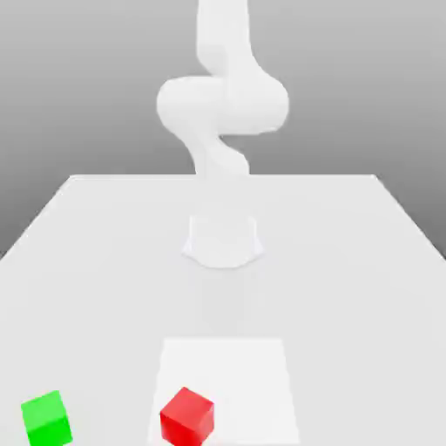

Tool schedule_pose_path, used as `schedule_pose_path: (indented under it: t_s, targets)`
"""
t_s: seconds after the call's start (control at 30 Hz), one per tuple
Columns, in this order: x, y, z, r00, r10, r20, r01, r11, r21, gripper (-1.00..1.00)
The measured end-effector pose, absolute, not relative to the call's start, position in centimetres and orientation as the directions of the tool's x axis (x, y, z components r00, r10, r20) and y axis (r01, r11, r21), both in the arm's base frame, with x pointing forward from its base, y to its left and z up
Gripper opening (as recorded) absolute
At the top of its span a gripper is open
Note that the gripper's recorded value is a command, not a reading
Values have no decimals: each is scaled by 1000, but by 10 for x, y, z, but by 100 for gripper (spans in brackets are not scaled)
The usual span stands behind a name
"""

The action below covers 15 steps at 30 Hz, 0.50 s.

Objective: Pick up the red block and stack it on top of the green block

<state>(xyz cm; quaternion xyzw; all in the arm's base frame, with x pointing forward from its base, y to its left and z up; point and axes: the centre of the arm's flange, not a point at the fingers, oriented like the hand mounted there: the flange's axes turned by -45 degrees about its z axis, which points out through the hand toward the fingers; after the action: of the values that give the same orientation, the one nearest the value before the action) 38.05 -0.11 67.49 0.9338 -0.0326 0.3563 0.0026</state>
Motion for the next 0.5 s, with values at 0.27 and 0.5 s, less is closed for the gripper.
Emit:
schedule_pose_path:
  t_s: [0.27, 0.5]
  targets:
    - [465, -15, 540, 851, -215, 478, -229, -973, -30, 0]
    - [500, -32, 410, 886, -355, 299, -364, -931, -26, 0]
